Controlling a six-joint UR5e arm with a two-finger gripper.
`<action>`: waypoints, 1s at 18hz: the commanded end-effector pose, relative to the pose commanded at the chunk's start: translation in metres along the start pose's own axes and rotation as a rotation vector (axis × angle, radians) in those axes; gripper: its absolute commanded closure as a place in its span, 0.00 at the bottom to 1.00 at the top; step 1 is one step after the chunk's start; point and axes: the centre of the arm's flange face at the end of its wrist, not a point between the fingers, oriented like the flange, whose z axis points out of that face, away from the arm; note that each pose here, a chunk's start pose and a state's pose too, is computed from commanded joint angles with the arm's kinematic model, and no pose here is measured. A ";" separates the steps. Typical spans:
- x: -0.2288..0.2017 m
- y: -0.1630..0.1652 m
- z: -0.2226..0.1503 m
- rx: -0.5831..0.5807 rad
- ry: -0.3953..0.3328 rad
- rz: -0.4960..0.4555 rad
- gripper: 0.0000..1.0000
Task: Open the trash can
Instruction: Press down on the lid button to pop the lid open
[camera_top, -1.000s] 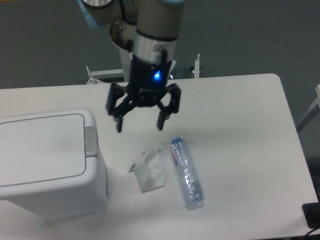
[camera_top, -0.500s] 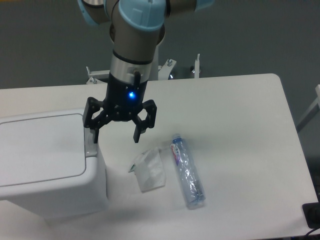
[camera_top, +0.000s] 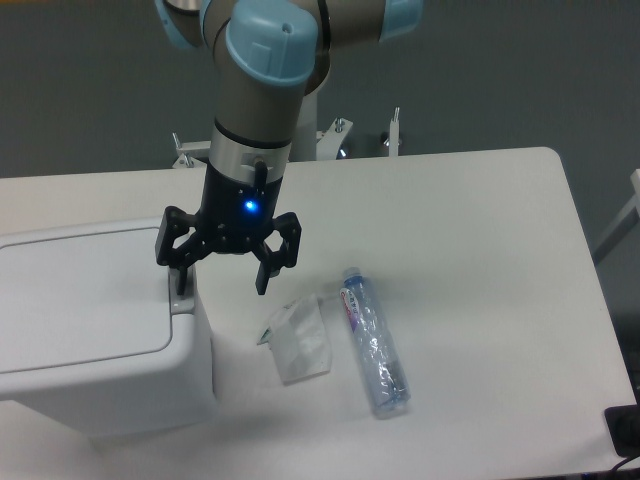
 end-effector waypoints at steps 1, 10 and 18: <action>0.001 -0.001 -0.002 0.006 0.000 0.004 0.00; -0.001 -0.001 -0.002 0.019 -0.024 0.011 0.00; -0.005 0.001 0.002 0.010 -0.037 0.007 0.00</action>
